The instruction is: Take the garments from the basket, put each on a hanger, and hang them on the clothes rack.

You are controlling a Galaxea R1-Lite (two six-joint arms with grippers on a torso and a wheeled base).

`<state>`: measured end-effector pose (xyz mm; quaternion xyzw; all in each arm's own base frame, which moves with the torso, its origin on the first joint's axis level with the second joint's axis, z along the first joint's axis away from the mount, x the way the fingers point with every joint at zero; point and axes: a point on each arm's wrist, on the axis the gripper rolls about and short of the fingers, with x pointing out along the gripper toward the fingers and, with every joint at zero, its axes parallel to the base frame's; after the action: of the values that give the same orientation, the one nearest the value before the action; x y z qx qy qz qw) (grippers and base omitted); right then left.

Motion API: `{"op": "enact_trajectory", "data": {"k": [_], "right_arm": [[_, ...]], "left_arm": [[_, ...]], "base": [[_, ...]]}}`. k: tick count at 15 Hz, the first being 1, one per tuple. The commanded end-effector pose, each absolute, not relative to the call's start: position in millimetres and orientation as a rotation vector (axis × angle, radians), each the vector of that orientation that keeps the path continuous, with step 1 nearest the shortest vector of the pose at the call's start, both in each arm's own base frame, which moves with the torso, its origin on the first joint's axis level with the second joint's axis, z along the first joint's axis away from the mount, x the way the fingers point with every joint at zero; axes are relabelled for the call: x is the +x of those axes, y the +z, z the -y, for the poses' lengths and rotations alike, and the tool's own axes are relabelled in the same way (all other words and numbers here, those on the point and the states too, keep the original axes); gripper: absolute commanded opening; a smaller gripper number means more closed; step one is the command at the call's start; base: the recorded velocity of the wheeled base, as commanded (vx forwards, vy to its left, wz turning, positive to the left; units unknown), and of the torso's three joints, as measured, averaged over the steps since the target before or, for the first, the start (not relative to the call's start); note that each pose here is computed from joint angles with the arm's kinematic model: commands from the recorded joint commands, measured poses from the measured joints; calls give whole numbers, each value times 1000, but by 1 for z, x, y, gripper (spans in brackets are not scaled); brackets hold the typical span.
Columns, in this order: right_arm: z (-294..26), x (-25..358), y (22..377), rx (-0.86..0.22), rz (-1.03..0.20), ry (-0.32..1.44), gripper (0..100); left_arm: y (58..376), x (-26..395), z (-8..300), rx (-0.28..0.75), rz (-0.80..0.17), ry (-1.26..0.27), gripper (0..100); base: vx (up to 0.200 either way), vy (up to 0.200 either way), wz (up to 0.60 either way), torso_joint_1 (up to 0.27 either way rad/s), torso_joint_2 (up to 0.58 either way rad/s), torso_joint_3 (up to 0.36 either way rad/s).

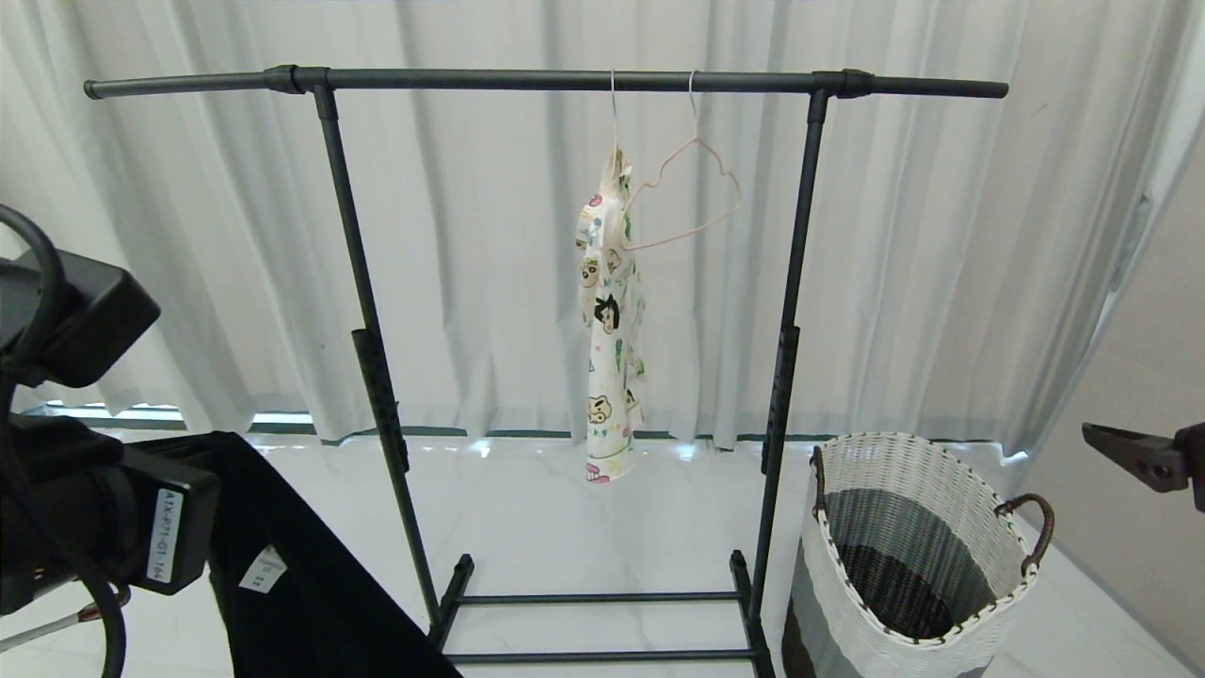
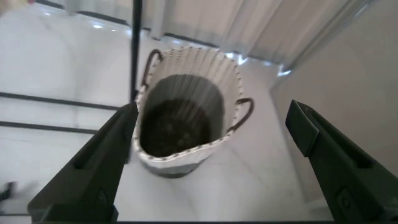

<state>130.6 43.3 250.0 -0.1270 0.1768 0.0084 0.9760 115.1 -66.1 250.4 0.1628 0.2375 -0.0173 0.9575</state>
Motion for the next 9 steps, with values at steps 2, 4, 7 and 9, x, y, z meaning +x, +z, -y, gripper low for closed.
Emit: {"op": "enact_trajectory", "data": {"k": [2,4,7,9], "right_arm": [[-35,128,226,-320,-357,-18,100],[-35,131,226,-306,-333,-11,100],[-31,134,228,-289,-332,-15,100],[-24,136,230,-271,-327,-30,100]], "left_arm": [[246,107,56,318,-480,-2,0],[242,106,53,321,-489,8,0],[237,102,51,323,-496,12,0],[235,102,51,328,-504,15,0]], "base": [[0,0,0,0,0,0],[0,0,0,0,0,0],[0,0,0,24,-71,-48],[0,0,0,59,-234,-244]]}}
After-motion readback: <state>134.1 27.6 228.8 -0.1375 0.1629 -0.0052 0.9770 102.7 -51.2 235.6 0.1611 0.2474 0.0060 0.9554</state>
